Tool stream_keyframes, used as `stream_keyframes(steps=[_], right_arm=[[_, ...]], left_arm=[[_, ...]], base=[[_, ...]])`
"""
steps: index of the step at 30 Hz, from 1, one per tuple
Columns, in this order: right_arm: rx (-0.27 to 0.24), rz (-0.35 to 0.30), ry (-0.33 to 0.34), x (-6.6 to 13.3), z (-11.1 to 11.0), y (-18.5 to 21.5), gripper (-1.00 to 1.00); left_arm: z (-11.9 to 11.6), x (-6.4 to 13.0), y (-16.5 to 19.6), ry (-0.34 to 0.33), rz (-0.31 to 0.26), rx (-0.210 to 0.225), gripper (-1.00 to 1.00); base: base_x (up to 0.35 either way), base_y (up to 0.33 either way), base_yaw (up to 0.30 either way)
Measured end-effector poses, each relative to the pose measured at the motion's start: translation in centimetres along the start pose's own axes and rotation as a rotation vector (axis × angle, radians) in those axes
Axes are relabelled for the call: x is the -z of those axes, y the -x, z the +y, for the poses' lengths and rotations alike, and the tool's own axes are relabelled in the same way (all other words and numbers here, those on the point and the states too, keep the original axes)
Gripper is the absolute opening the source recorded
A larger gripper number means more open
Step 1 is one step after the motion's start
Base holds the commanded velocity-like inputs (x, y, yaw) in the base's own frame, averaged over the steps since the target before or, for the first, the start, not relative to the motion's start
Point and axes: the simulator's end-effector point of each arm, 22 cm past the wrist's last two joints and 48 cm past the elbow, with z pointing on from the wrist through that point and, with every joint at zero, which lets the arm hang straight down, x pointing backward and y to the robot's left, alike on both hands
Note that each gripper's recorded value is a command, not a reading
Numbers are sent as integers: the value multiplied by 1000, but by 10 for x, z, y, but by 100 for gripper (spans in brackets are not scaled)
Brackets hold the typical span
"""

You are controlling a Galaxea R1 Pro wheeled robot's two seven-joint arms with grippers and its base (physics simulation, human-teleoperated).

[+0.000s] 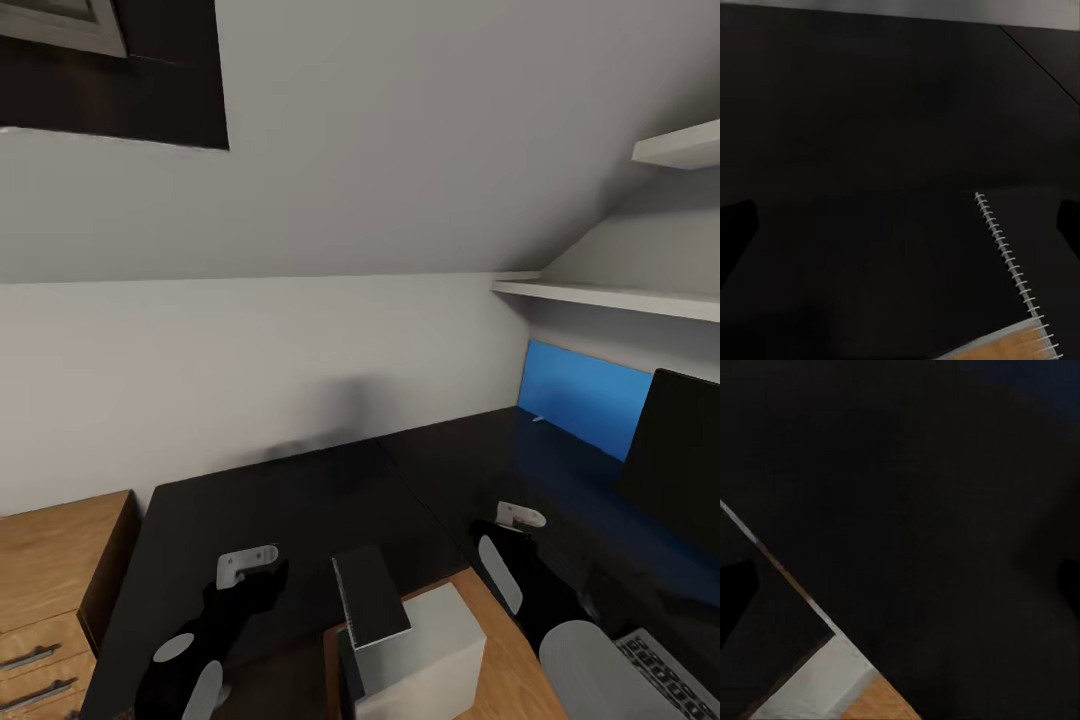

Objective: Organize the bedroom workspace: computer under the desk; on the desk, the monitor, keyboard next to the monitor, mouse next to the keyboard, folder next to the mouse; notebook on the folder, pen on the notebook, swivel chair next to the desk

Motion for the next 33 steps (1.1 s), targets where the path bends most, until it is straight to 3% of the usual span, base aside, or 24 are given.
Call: stream_keyframes(steps=[4, 8, 22, 33], right_arm=[[17, -4, -3, 16, 21, -16, 100], [80, -35, 27, 28, 42, -22, 100], [134, -58, 16, 37, 53, -27, 100], [161, -79, -2, 45, 59, -28, 100]], left_arm=[[0, 0, -1, 1, 3, -1, 100], [1, -1, -2, 2, 4, -2, 100], [4, -2, -5, 7, 11, 0, 100], [22, -4, -5, 44, 14, 17, 100]], base=[[0, 0, 276], [0, 0, 278], [0, 0, 279], [0, 0, 279]])
